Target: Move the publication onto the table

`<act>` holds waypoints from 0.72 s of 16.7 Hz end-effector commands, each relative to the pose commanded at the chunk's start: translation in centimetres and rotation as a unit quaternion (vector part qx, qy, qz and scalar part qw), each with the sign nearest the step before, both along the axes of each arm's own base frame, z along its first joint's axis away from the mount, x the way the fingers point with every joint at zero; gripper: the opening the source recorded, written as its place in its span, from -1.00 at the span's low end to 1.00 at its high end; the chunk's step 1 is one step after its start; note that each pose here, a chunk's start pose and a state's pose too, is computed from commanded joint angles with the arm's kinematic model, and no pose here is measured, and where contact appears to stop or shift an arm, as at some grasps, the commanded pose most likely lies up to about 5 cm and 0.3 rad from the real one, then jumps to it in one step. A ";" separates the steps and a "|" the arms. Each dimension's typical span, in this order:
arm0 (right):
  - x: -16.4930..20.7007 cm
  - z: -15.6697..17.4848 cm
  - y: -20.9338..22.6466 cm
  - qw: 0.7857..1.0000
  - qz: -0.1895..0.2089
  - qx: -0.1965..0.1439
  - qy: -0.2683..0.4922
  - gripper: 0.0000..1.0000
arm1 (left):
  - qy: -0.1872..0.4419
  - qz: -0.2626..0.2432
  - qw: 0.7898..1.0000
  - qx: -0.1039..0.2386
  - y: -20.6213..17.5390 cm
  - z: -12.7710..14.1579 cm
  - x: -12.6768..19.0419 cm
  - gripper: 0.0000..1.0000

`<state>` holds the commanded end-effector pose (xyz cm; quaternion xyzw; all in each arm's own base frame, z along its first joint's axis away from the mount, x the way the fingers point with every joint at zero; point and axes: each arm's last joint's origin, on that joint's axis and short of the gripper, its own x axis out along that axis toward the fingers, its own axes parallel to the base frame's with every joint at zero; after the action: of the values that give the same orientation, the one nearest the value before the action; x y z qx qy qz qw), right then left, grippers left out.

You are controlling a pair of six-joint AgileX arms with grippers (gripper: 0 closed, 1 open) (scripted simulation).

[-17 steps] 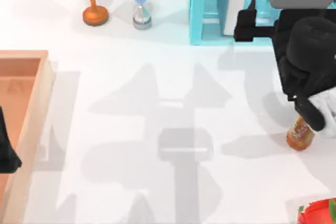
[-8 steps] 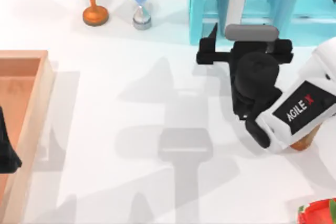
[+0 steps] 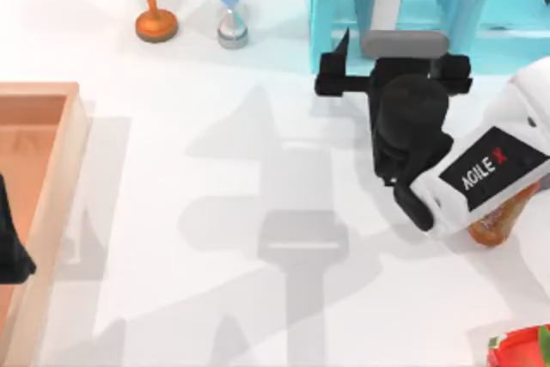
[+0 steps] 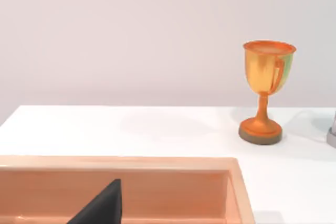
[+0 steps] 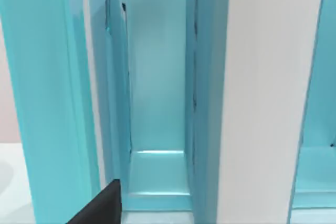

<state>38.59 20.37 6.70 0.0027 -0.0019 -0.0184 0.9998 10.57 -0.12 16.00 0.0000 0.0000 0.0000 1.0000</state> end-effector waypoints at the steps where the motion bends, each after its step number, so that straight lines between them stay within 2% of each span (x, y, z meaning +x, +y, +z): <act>1: 0.7 0.0 0.2 1.000 0.000 0.000 0.000 1.00 | 0.000 0.000 1.000 0.000 0.0 0.0 0.0 1.00; 8: 7.0 0.0 0.0 1.000 0.000 0.000 0.000 1.00 | 0.000 0.000 1.000 0.000 0.0 0.0 0.0 1.00; 12: 8.7 -0.1 -0.7 1.000 0.000 0.000 0.000 1.00 | 0.000 0.000 1.000 0.000 0.0 0.0 0.0 1.00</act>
<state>47.30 19.66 6.64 0.0027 -0.0022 -0.0184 0.9998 10.57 -0.12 16.00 0.0000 0.0000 0.0000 1.0000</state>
